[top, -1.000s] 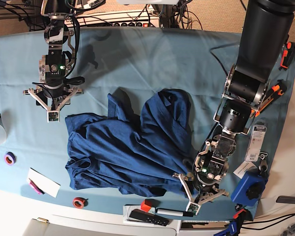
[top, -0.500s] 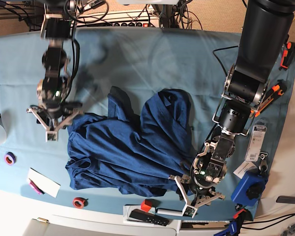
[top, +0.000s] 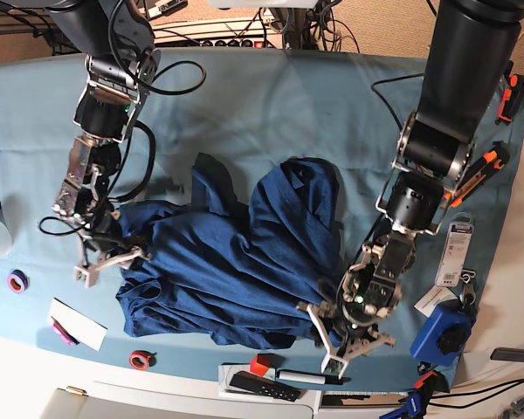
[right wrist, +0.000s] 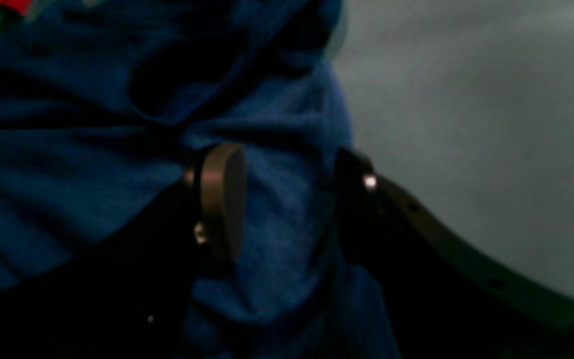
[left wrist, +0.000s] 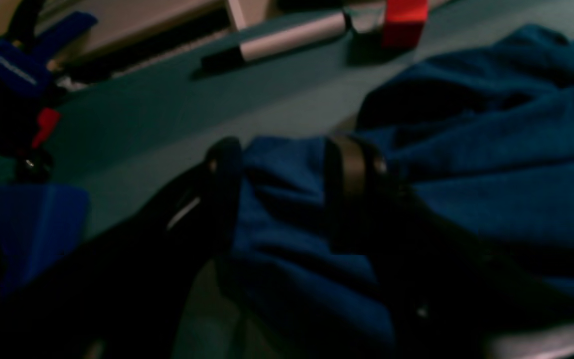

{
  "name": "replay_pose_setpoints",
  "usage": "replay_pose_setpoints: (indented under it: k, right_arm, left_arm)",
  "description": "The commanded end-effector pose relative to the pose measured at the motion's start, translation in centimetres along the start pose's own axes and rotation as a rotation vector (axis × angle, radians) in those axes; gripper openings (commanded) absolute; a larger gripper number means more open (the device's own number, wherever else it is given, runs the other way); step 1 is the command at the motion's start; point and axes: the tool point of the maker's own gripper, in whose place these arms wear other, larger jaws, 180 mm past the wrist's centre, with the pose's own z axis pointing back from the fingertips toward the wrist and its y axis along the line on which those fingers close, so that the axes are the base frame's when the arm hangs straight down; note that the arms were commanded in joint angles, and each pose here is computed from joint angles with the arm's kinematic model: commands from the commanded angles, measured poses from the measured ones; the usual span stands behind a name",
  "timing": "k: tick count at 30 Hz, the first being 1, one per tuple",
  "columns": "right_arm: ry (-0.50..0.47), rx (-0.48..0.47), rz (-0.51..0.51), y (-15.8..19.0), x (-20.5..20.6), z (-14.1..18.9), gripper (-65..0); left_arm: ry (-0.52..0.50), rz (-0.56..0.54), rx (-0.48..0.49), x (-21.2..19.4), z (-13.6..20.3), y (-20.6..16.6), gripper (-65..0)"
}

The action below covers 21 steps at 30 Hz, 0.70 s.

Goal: Layout the t-shirt on the table in an organized manner, then fold the t-shirt properly
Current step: 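Lower the right gripper onto the shirt's bunched end and grasp it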

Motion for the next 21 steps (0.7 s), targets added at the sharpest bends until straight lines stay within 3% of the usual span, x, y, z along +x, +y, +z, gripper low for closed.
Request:
replay_pose_setpoints:
  k: [1,9,16,21]
  right_arm:
    - [-0.07,0.013,0.005,0.3,2.6,0.2,-36.2]
    - [-0.121,0.001,-0.032,-0.4,3.6,0.2,-36.2]
    - [-0.239,-0.006,-0.249,-4.0,5.7,1.8,-36.2]
    - [-0.256,-0.013,-0.274,-4.7,5.8,2.1,-36.2]
  left_arm:
    - [-0.073,-0.009,0.014,3.0,0.1,0.7,-37.5]
    - [-0.053,-0.002,0.004,1.2,0.1,0.0,-37.5]
    - [-0.053,-0.001,0.003,1.1,0.1,0.0,-37.5]
    - [-0.078,-0.001,0.002,1.6,0.2,-0.1,-37.5]
